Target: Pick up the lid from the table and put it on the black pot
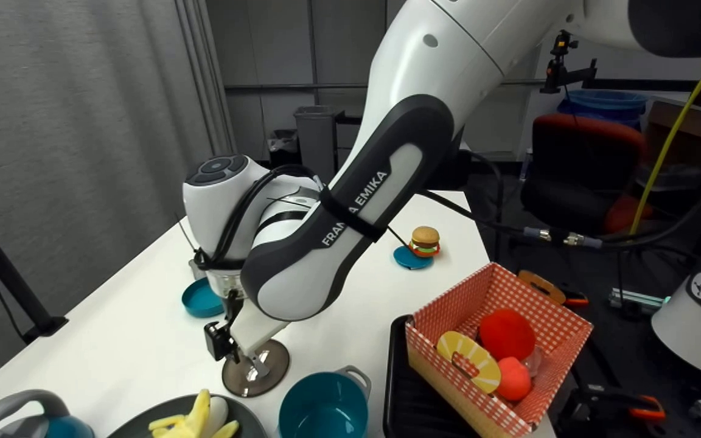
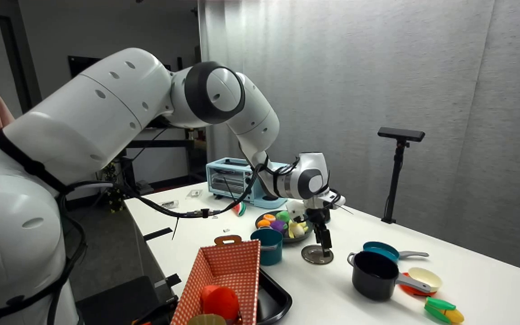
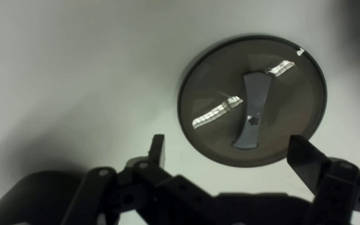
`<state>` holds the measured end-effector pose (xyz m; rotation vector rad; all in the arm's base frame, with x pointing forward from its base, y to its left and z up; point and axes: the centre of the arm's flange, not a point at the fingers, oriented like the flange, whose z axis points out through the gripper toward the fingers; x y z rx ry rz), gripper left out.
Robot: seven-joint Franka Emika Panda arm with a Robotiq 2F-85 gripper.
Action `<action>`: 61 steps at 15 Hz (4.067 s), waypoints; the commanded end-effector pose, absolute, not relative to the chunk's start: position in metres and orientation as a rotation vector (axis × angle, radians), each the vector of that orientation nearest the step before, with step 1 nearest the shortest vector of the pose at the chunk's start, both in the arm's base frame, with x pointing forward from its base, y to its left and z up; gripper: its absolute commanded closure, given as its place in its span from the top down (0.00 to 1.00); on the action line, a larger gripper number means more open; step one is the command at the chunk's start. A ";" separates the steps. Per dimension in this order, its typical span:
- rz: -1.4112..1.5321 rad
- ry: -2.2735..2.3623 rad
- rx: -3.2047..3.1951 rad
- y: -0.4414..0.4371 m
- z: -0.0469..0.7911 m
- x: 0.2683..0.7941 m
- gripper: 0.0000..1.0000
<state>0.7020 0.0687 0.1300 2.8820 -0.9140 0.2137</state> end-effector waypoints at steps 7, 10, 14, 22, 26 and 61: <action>0.084 -0.826 2.945 0.073 0.116 0.722 0.61; 0.079 -0.810 2.952 0.076 0.117 0.726 0.38; 0.079 -0.798 2.954 0.082 0.118 0.730 0.07; 0.126 -0.853 2.936 0.071 0.132 0.718 0.04; 0.172 -0.889 2.916 0.061 0.145 0.713 0.04; 0.518 -1.117 2.731 -0.001 0.251 0.689 0.04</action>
